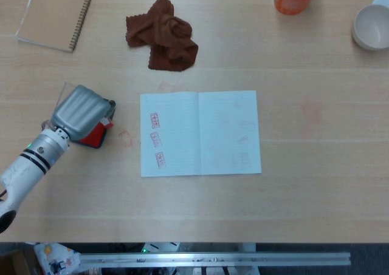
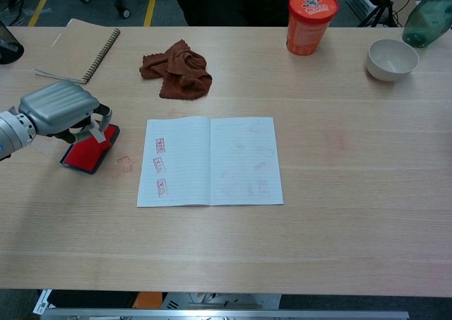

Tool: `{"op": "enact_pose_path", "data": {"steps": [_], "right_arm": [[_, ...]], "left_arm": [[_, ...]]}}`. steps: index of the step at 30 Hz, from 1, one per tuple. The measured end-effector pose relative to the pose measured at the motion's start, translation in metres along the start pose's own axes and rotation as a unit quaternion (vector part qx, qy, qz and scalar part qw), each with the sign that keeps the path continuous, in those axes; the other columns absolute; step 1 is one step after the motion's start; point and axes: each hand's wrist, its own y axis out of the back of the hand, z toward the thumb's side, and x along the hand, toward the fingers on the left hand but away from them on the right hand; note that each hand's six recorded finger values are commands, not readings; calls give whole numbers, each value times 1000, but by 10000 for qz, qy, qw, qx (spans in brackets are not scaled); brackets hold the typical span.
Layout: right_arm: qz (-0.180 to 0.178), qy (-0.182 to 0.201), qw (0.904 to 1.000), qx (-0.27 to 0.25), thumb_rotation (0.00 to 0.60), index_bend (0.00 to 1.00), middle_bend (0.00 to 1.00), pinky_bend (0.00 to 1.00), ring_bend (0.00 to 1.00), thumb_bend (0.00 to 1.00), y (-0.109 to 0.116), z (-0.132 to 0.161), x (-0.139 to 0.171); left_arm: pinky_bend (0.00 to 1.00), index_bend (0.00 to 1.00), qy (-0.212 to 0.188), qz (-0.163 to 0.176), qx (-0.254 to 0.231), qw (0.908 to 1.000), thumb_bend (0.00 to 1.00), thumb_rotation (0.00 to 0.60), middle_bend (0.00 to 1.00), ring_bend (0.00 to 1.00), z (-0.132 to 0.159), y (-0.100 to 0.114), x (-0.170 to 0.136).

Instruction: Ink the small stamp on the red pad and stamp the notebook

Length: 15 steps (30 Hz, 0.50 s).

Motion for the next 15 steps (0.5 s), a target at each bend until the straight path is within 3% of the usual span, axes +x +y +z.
{"op": "enact_pose_path", "data": {"steps": [15], "right_arm": [[6, -78, 10000, 26, 600, 158, 292, 236, 160, 301, 1, -1, 2]], "left_arm": [[1000, 534, 88, 2, 167, 9998, 390, 600, 1000, 1000, -13, -11, 9]]}}
